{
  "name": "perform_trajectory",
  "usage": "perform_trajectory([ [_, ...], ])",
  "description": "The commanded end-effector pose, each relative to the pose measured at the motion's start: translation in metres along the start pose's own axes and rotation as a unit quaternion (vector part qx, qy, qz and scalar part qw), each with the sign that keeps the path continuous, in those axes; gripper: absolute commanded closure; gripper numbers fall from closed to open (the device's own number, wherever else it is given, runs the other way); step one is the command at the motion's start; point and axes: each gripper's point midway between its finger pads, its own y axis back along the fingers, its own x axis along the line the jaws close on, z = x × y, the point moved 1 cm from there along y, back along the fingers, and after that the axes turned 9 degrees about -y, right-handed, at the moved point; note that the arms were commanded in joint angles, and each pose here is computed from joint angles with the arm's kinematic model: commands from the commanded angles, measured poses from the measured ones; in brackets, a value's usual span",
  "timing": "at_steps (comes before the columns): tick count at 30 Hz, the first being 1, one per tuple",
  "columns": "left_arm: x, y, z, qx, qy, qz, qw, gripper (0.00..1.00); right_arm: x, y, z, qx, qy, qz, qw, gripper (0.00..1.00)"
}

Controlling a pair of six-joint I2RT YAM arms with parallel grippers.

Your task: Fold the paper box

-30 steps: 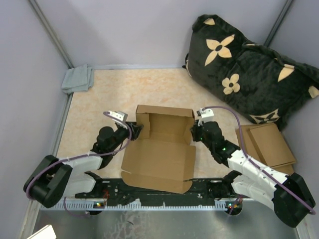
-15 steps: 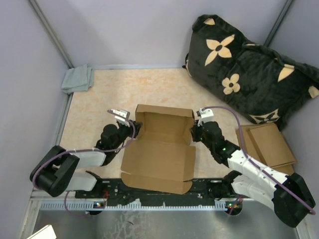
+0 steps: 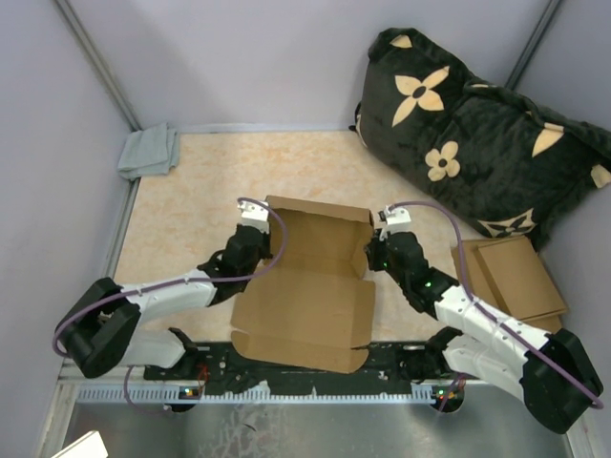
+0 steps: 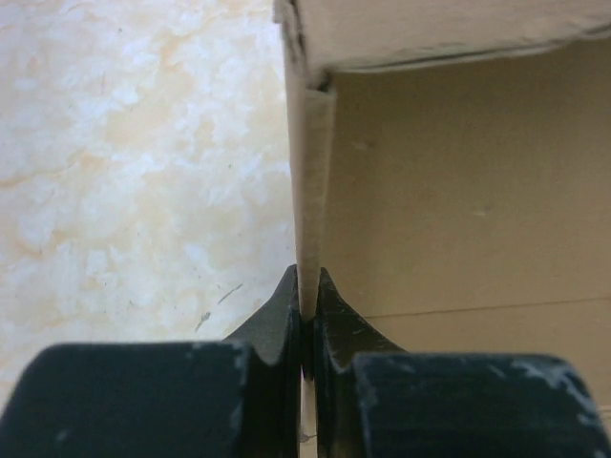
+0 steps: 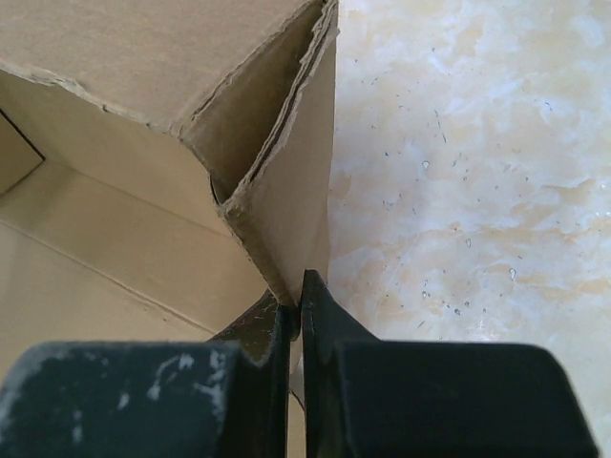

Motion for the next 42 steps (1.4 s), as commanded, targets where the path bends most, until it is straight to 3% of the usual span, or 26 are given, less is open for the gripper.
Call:
perform_trajectory([
  [1, 0.014, 0.005, -0.016, 0.049, -0.055, 0.101, 0.992, 0.97, 0.019, 0.001, 0.032, -0.033, -0.028, 0.015, 0.999, 1.0],
  [7, 0.007, 0.013, -0.024, 0.064, -0.132, 0.163, 0.976, 1.0, 0.019, -0.001, 0.037, -0.031, -0.038, 0.0, 0.999, 1.0],
  [12, 0.003, 0.019, -0.03, 0.078, -0.152, 0.199, 0.965, 1.0, 0.016, -0.006, 0.04, -0.024, -0.043, -0.025, 0.998, 1.0],
  [15, -0.004, 0.022, -0.029, 0.069, -0.117, 0.168, 0.976, 1.0, 0.016, -0.007, 0.042, -0.024, -0.045, -0.03, 0.998, 0.98],
  [21, -0.013, 0.035, -0.012, 0.024, -0.056, 0.1, 0.993, 1.0, 0.021, -0.007, 0.036, -0.024, -0.033, 0.0, 0.999, 0.76],
  [24, -0.021, 0.038, -0.006, 0.016, -0.047, 0.066, 0.997, 1.0, 0.024, -0.011, 0.029, -0.019, -0.03, 0.014, 0.999, 0.71],
  [30, -0.041, 0.041, -0.001, 0.002, -0.044, -0.002, 0.999, 1.0, 0.036, -0.022, 0.02, -0.005, -0.016, 0.053, 0.998, 0.67],
  [36, -0.046, 0.048, 0.007, -0.013, -0.041, -0.031, 0.999, 1.0, 0.034, -0.035, 0.012, 0.015, -0.001, 0.04, 0.999, 0.67],
  [40, -0.051, 0.053, 0.016, -0.025, -0.052, -0.054, 0.997, 1.0, 0.03, -0.043, 0.006, 0.026, 0.003, 0.026, 0.999, 0.7],
  [42, -0.05, 0.054, 0.017, -0.025, -0.055, -0.055, 0.997, 1.0, 0.028, -0.047, 0.003, 0.034, 0.003, 0.016, 0.999, 0.76],
])
